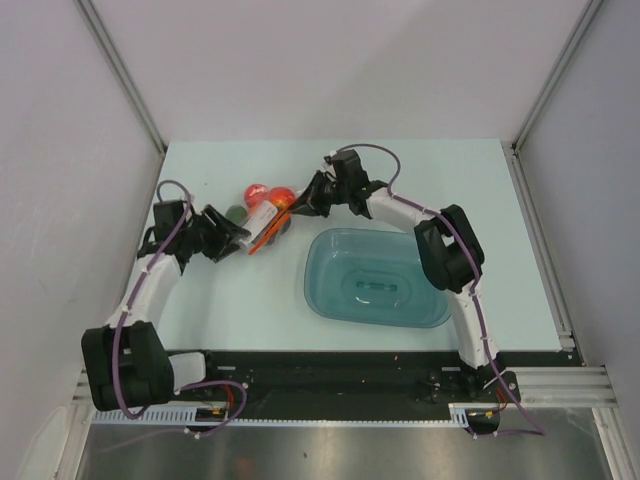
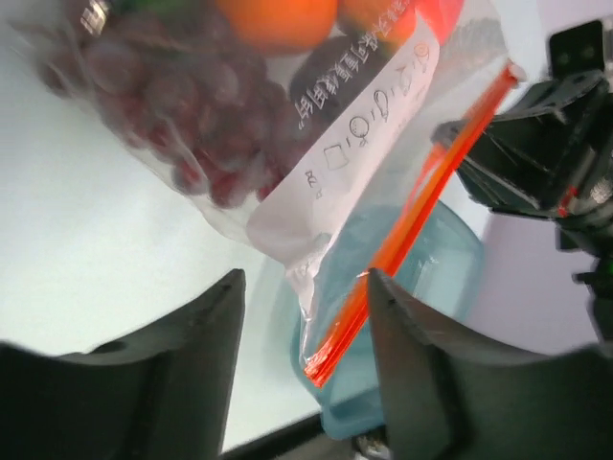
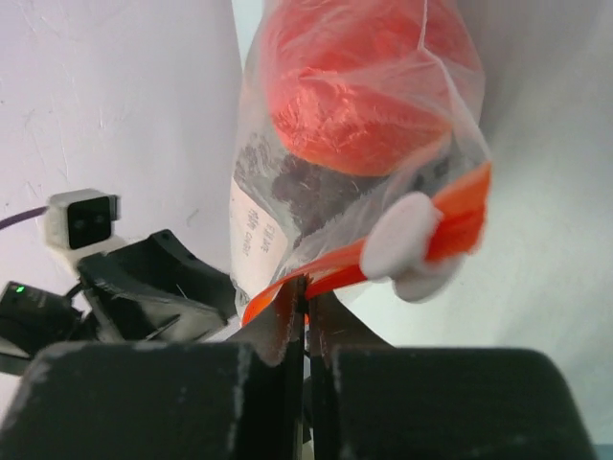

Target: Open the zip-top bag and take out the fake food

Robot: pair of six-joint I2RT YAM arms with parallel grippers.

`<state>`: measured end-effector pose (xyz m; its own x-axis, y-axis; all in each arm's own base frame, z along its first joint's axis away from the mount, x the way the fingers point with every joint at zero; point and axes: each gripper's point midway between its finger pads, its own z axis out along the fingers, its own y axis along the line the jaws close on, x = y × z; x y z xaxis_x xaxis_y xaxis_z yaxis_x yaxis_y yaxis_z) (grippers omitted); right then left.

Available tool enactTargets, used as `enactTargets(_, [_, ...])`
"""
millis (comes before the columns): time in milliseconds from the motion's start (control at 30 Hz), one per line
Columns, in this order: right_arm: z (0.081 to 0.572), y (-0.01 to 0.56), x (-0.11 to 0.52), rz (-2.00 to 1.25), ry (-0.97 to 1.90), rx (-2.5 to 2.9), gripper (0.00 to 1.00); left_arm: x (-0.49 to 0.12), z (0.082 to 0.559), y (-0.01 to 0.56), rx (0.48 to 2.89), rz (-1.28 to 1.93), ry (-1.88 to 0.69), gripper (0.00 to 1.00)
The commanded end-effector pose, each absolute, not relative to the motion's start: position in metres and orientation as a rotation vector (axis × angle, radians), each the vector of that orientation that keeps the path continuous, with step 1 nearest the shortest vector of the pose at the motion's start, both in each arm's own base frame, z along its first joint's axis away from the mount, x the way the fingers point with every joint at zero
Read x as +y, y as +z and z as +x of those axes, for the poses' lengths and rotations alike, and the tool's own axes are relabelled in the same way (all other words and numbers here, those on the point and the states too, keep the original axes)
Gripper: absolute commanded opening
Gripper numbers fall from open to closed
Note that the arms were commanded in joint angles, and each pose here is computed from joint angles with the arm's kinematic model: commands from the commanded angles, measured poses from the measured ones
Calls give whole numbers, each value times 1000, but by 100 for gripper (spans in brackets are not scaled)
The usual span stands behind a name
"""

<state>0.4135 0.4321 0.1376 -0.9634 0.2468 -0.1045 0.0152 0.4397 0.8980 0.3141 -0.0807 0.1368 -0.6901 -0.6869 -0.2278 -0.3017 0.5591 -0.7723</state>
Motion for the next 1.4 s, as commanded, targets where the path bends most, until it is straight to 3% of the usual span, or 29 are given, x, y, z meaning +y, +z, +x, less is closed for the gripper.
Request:
enactTargets(0, [422, 170, 441, 160, 1550, 2394, 0, -40, 314, 172, 2265, -575, -519, 71])
enactTargets(133, [412, 178, 442, 154, 1570, 2403, 0, -63, 322, 207, 2234, -278, -267, 68])
enactTargets(233, [404, 180, 445, 139, 1592, 2412, 0, -97, 333, 206, 2286, -48, -157, 50])
enactTargets(300, [400, 181, 447, 129, 1600, 2419, 0, -106, 346, 220, 2255, 62, -54, 45])
enactTargets(567, [397, 185, 446, 113, 1628, 2416, 0, -141, 381, 204, 2311, 336, 97, 45])
enactTargets(733, [397, 182, 445, 125, 1637, 2415, 0, -145, 382, 189, 2361, 379, 112, 53])
enactTargets(967, [397, 180, 450, 132, 1662, 2416, 0, -153, 385, 163, 2409, 434, 94, 49])
enactTargets(1133, [399, 178, 452, 130, 1668, 2422, 0, -139, 394, 146, 2470, 434, 215, 35])
enactTargets(1233, [400, 174, 455, 113, 1662, 2429, 0, -120, 402, 153, 2473, 323, 289, 20])
enactTargets(1300, [402, 170, 458, 87, 1649, 2441, 0, -98, 401, 159, 2463, 239, 370, 5])
enactTargets(1367, [401, 162, 460, 70, 1627, 2482, 0, -82, 395, 165, 2457, 156, 408, 0])
